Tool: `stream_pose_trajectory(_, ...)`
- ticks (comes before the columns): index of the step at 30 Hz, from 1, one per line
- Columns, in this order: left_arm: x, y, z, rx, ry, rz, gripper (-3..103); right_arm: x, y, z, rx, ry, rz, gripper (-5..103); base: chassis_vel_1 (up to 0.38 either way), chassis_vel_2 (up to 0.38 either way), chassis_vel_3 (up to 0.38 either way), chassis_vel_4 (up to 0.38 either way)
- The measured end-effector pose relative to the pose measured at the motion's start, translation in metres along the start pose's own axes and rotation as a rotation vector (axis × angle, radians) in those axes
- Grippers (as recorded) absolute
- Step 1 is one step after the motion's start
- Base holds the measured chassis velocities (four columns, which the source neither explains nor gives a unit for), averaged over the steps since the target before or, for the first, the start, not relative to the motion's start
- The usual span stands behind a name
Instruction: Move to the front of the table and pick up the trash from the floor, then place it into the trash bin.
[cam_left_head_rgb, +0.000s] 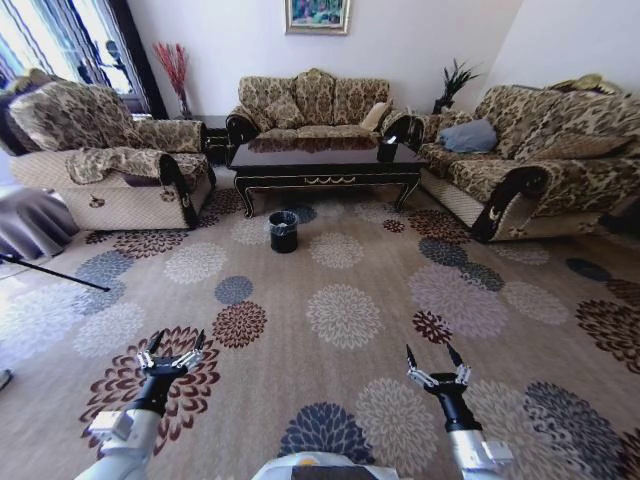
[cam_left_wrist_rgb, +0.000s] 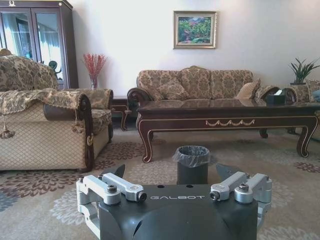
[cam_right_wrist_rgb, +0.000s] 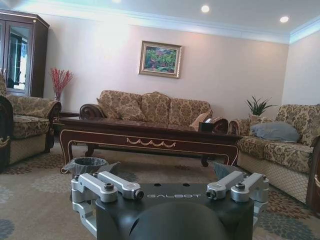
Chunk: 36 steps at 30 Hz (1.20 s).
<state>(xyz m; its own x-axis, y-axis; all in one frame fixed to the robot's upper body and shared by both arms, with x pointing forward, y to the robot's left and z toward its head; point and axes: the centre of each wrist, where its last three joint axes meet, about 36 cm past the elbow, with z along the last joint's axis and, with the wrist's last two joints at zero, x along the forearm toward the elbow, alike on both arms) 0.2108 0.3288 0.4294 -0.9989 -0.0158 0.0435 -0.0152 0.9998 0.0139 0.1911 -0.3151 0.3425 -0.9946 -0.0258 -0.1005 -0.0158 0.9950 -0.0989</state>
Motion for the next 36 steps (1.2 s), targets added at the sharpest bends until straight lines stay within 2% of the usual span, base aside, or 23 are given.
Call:
stream_pose_trajectory(11,0.0,0.0,0.0,0.0,0.0,0.0,100,0.0001,0.0,0.0,0.0,0.0,0.0,100,0.084,-0.102,-0.095,0.087)
stream_pose_trajectory(36,0.0,0.0,0.0,0.0,0.0,0.0,100,0.0,0.0,0.0,0.0,0.0,0.0,100,0.0,0.0,0.0,0.0)
